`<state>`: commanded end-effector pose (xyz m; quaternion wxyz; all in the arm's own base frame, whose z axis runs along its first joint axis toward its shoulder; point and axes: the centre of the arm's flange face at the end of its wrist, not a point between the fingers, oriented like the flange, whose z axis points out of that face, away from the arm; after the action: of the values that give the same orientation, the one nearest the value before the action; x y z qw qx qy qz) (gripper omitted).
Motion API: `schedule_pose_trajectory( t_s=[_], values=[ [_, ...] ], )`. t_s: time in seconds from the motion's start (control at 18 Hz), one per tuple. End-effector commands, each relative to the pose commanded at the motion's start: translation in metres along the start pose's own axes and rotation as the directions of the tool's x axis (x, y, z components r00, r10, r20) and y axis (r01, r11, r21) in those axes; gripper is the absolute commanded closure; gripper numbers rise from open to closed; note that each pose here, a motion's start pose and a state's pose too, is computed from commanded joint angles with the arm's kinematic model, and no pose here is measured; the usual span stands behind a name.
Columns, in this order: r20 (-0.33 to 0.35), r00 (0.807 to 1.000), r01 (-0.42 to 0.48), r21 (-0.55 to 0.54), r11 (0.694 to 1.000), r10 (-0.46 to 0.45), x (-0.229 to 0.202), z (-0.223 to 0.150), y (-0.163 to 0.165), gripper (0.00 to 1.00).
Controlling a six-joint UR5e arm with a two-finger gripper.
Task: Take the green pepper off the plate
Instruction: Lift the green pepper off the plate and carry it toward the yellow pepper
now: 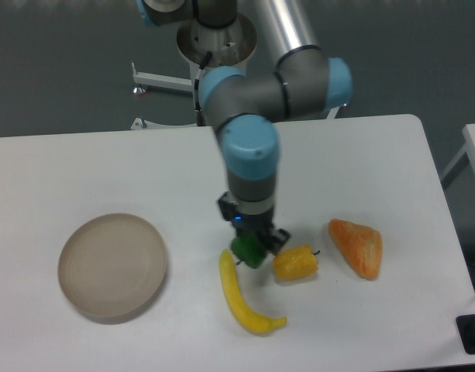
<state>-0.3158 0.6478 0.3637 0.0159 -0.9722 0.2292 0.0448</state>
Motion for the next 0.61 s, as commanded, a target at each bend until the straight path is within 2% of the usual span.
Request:
schedule_pose_trajectory(
  t_s=[0.17,0.61],
  values=[
    [0.002,1.000,0.004,-0.002,1.000,-0.004,-0.012,-0.002,0.014,0.60],
    [0.005,1.000,0.008,0.001,1.000,-0.008,-0.018,-0.001,0.013,0.60]
  ],
)
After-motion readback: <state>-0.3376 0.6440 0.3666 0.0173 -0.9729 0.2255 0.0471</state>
